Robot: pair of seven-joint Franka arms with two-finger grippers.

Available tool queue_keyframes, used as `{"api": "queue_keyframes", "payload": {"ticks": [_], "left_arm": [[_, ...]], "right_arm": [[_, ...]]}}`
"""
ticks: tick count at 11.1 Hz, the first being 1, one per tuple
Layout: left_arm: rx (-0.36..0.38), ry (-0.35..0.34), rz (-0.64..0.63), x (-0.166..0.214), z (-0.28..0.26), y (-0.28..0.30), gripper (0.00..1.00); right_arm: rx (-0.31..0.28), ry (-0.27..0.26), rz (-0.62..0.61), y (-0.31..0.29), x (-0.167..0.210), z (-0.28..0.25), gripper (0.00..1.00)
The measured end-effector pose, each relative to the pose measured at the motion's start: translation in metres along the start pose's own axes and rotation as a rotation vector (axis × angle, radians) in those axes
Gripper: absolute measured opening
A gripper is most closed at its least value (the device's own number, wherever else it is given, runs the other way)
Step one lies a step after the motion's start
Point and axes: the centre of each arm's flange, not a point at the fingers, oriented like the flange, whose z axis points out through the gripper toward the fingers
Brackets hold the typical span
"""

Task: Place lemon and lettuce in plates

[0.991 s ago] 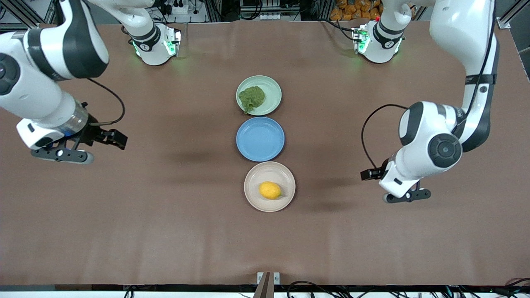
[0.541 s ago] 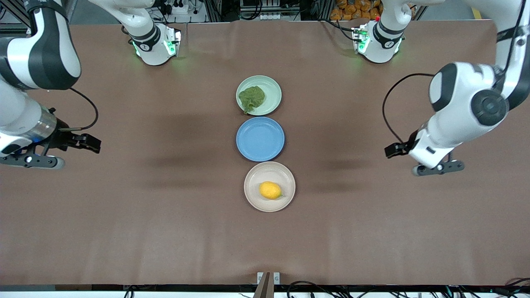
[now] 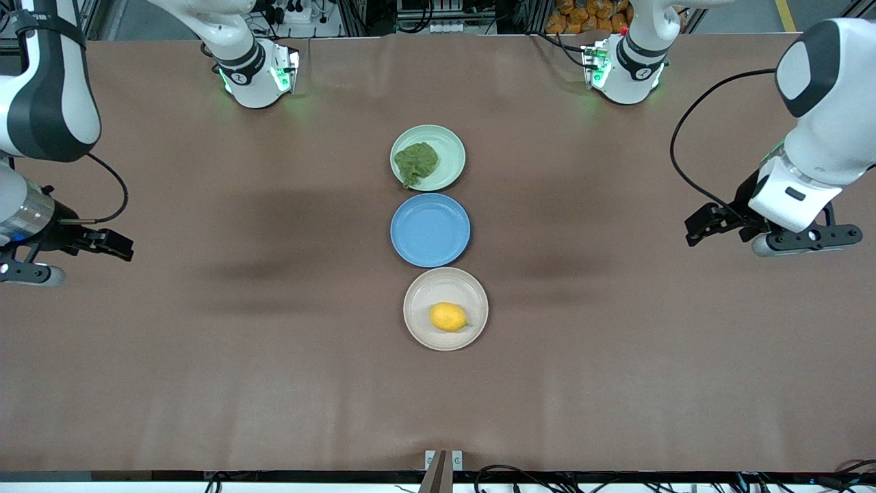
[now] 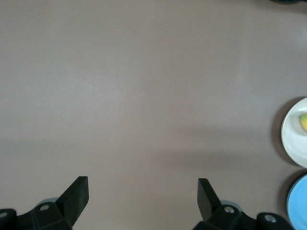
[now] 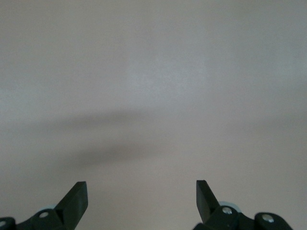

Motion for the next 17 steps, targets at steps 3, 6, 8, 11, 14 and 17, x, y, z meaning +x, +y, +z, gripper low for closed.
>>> {"api": "queue_keyframes", "payload": {"ticks": [3,6,8,11,14,17], "left_arm": [[0.033,-0.060,0.099,-0.010,-0.036,0.000,1.00],[0.034,-0.067,0.129,-0.012,-0.048,0.001,1.00],[0.035,-0.076,0.134,-0.013,-0.047,0.004,1.00],[0.034,-0.068,0.135,-0.011,-0.052,0.005,1.00],[0.032,-0.054,0.135,-0.009,-0.060,0.005,1.00],[0.032,-0.054,0.135,-0.008,-0.061,0.005,1.00]], "right_arm": [[0.002,0.033,0.004,0.002,0.003,-0.010,1.00],[0.030,0.075,0.018,0.003,-0.008,-0.048,1.00],[0.062,0.103,0.027,0.004,-0.024,-0.084,1.00],[0.067,0.109,0.022,0.003,-0.049,-0.122,1.00],[0.068,0.088,0.014,0.001,-0.064,-0.143,1.00],[0.105,0.073,0.015,-0.002,-0.072,-0.151,1.00]]}}
